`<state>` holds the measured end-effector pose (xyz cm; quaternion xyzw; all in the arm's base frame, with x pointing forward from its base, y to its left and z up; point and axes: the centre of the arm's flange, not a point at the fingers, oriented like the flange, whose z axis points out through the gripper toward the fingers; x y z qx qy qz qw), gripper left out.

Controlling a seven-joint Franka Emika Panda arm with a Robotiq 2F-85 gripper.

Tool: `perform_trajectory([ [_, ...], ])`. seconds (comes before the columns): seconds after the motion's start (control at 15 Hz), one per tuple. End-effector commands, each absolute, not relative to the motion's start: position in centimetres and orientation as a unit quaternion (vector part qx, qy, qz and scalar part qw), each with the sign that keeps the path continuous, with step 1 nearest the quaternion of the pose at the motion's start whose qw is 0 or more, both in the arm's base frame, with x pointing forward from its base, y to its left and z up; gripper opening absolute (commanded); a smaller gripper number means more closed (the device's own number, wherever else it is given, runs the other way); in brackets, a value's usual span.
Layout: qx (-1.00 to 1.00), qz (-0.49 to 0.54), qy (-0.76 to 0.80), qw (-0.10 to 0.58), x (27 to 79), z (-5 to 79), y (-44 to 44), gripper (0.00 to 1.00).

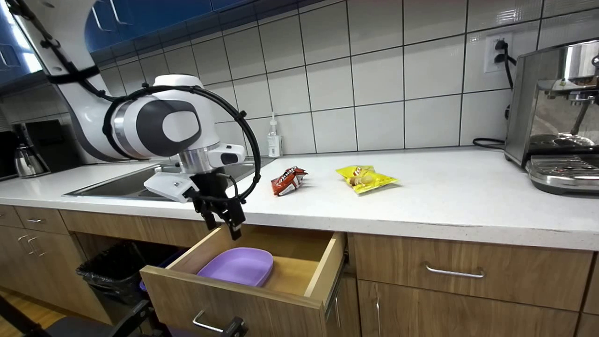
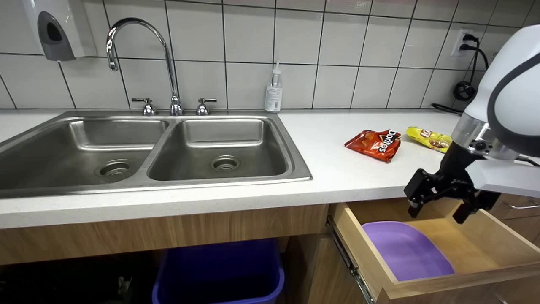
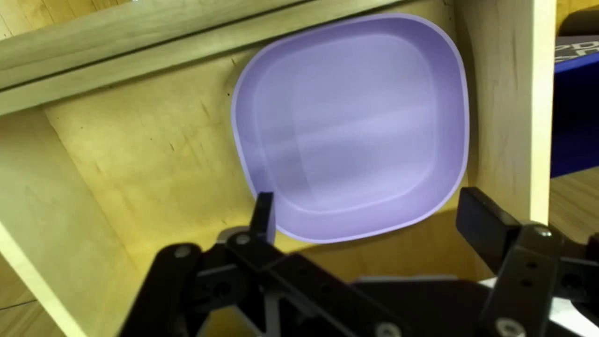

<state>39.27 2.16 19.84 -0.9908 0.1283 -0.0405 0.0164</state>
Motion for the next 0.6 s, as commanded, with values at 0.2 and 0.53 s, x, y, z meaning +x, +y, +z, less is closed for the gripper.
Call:
perform_trajectory([
  [0.2,-0.984,-0.081,0.155,0.017,39.4,24.5,4.7,1.00],
  [0.53,-0.985,-0.089,0.145,0.017,41.6,26.2,4.3,1.00],
])
